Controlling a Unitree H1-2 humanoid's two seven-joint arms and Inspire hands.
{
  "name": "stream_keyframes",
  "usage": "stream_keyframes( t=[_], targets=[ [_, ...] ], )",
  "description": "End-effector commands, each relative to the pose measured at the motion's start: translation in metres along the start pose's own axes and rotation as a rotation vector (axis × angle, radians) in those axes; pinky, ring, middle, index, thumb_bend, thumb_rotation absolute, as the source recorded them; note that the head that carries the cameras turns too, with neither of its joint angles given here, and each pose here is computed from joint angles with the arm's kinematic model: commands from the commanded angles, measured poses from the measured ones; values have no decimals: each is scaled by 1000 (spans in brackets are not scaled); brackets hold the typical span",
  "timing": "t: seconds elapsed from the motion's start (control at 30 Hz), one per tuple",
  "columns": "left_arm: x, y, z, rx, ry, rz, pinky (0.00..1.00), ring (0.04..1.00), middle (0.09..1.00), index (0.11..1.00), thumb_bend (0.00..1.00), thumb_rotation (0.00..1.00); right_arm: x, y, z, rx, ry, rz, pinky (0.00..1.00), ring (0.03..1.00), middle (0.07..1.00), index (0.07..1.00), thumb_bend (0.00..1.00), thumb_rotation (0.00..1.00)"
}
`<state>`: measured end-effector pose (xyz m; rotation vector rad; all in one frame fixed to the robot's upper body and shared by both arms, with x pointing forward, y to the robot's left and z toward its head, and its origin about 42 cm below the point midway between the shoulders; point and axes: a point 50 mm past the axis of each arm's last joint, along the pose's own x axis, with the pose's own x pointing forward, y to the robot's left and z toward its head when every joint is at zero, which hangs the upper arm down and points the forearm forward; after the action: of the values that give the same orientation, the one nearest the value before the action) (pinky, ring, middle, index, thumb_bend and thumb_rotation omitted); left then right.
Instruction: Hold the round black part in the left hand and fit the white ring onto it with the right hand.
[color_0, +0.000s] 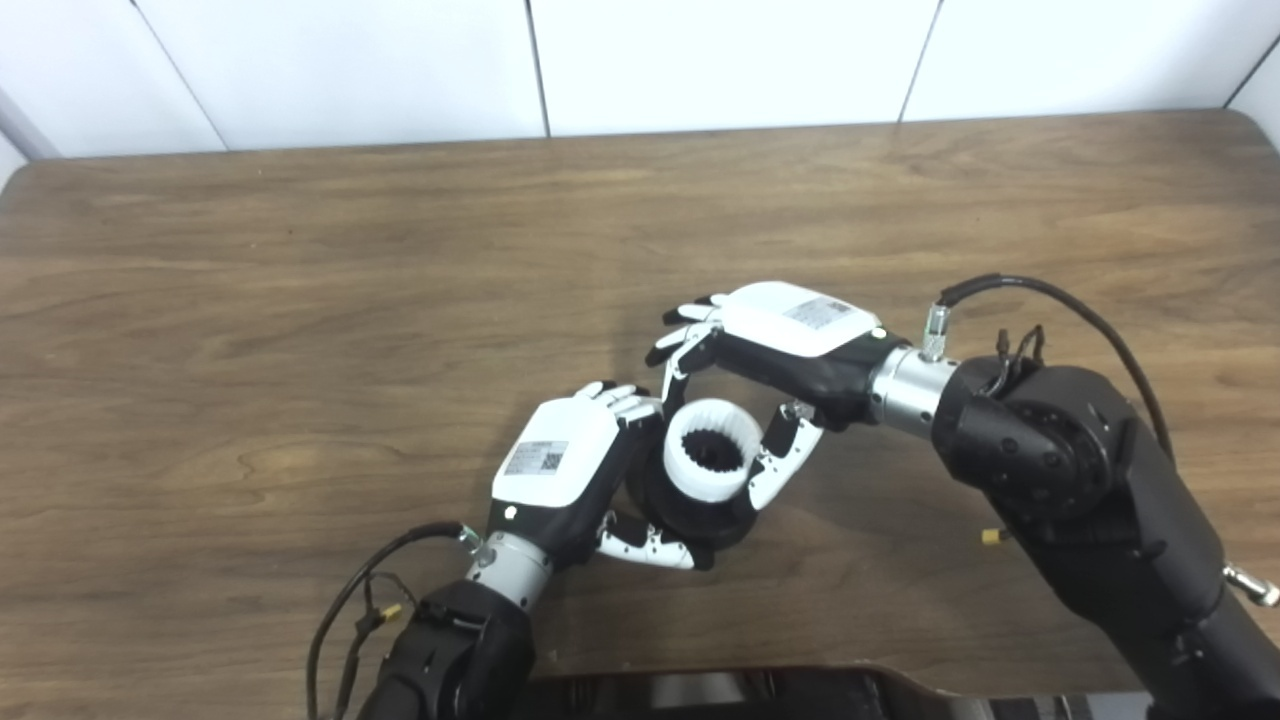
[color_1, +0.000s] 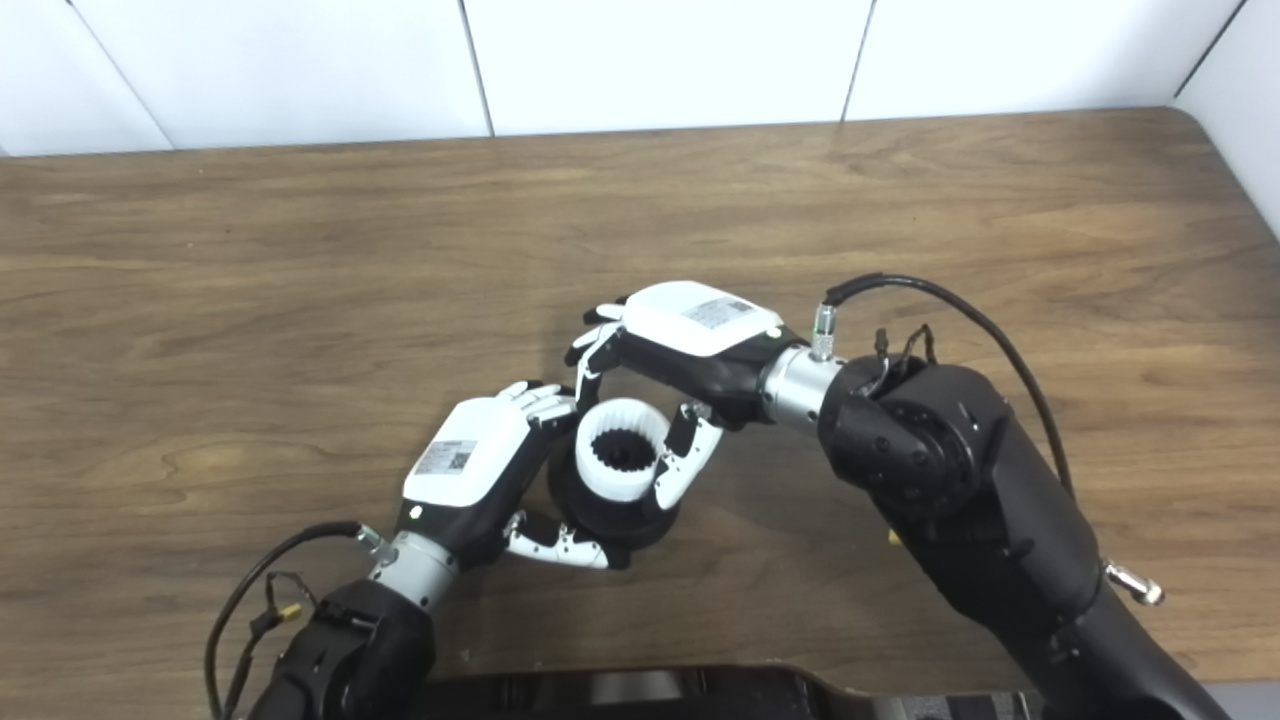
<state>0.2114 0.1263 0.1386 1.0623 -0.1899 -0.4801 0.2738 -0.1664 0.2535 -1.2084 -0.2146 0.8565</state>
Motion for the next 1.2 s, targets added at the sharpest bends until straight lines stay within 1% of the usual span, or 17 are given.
stream_keyframes(
  t=[0.0,0.27,0.4,0.53,0.83,1.0,1.17],
  targets=[
    [1,1,5,10,-14,3,936,870,791,487,519,67,-1,-11,5,-45,-27,-54,1000,968,853,483,525,138],
    [2,2,5,8,-13,0,930,870,792,487,518,67,-10,-7,19,-117,-54,-41,1000,965,855,482,525,136],
    [3,3,4,12,-13,2,916,866,788,488,518,67,-13,-4,25,-152,-69,-48,1000,962,850,482,525,136],
    [4,3,4,8,-11,3,916,863,787,487,519,66,-14,-1,28,-162,-81,-42,1000,966,851,482,525,135],
    [3,4,4,4,-13,5,920,867,789,487,519,66,-12,2,20,-154,-48,-42,1000,961,848,482,525,136],
    [1,5,4,-2,-13,9,921,866,791,487,519,66,-8,3,12,-138,-34,-38,1000,964,855,482,525,136],
    [1,4,3,11,-11,7,920,861,789,487,520,67,-6,3,3,-119,-25,-44,1000,960,844,482,525,137]
  ],
)
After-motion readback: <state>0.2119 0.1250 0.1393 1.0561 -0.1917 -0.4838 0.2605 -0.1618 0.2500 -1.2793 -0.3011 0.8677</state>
